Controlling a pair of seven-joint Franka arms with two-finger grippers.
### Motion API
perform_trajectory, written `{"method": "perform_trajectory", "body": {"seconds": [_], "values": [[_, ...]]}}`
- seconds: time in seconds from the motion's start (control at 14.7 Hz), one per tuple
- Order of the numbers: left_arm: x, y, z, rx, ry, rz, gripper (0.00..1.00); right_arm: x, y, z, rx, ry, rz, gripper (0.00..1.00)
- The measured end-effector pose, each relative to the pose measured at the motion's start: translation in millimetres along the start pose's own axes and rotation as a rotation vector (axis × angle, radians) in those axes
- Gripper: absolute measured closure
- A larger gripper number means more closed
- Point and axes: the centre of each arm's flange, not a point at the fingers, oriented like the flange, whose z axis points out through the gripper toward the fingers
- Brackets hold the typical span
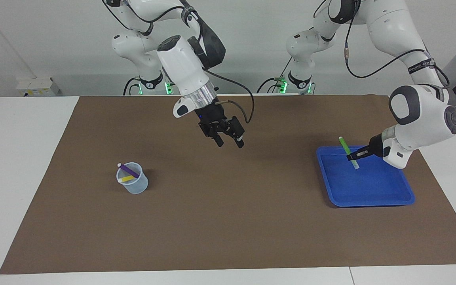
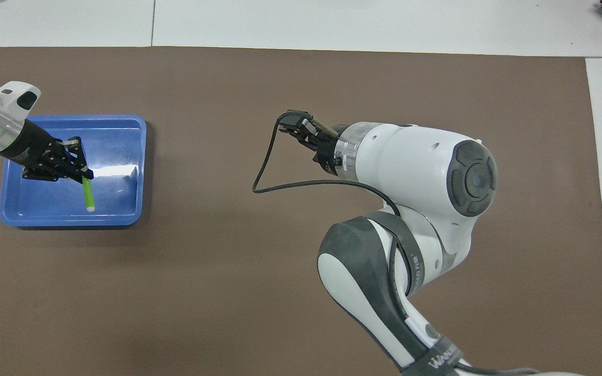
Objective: Transfer and insert pens with both arms
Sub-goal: 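Lift the green pen with the left gripper while the right gripper approaches, then extend the green pen toward the right gripper with the left gripper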
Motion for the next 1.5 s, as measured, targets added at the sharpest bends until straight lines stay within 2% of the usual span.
{"method": "perform_trajectory", "body": {"seconds": [0.27,0.54,0.68,0.95,1.36,1.5], "values": [[-9,17,9,-0.057,-0.063,-0.117,0.83,-1,-1,0,0.000,-0.001,0.075,0.11],[-29,72,31,-0.073,-0.118,-0.262,0.83,0,-4,-3,0.010,0.001,0.107,0.12],[-38,94,39,-0.106,-0.153,-0.345,0.83,-1,-5,-4,0.015,-0.005,0.131,0.12],[-53,132,45,-0.194,-0.237,-0.536,0.83,-16,-8,7,0.005,-0.025,0.116,0.13],[-79,182,55,-0.259,-0.361,-0.710,0.83,-33,-7,21,-0.016,-0.046,0.096,0.19],[-84,194,57,-0.280,-0.383,-0.740,0.83,-34,-6,23,-0.018,-0.048,0.095,0.22]]}}
